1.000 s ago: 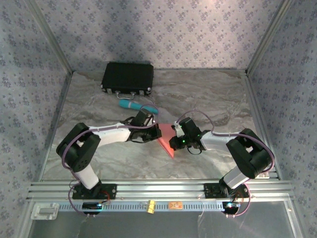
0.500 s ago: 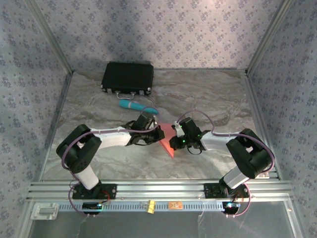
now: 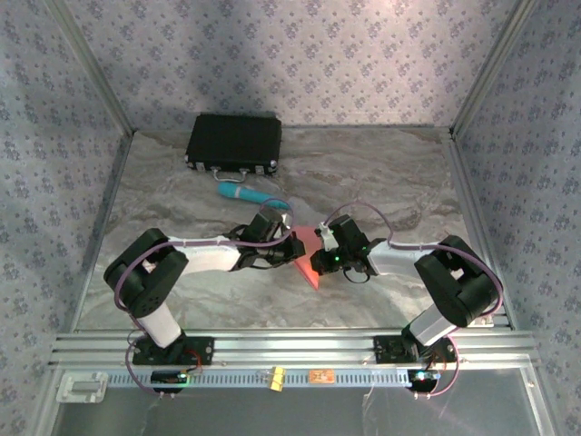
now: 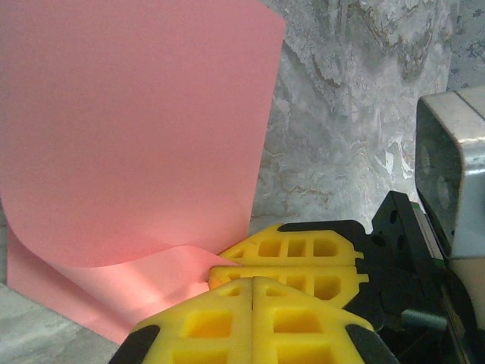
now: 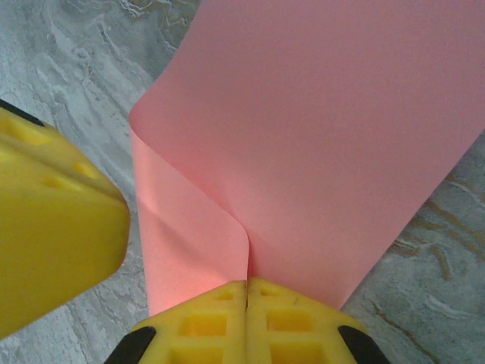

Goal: Fold a paper plane with a square sheet of paper (pick it up from the middle)
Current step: Third fold the triangle at the center of the table.

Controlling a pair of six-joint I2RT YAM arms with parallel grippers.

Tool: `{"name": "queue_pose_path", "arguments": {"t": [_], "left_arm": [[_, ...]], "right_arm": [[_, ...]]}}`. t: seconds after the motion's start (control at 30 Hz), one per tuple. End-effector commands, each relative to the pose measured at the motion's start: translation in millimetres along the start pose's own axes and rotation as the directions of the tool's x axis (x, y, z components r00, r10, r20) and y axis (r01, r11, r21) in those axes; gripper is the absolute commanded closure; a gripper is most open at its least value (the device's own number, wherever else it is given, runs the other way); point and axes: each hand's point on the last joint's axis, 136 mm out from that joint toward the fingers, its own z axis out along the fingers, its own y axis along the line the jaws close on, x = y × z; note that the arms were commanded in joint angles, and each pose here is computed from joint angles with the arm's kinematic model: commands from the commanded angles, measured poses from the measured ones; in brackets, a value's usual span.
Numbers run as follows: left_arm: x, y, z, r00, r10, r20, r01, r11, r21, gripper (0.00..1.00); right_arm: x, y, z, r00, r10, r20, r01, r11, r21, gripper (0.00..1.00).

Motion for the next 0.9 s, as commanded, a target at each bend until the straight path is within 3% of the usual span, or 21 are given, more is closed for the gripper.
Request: {"name": "queue_pose_path", "arguments": {"t": [0.0, 0.27, 0.87], "left_arm": [[5.8, 2.5, 5.5, 1.0, 0.001, -0.021, -0.001, 1.0, -0.003, 1.0], [13.4, 16.3, 16.2, 0.999, -0.003, -0.037, 0.002, 1.0, -0.017, 1.0], [23.1, 62.3, 20.8, 0.998, -0.025, -0.052, 0.016, 0.986, -0.167, 1.0]], "right_arm": [[15.6, -12.7, -0.3, 0.998, 0.028, -0.056, -0.026, 0.999, 0.046, 1.0], [16.4, -13.3, -2.5, 0.998, 0.034, -0.051, -0.031, 0.998, 0.045, 1.0], [9.9, -7.7, -3.6, 0.998, 0.035, -0.045, -0.034, 0.999, 0.025, 0.99]]}}
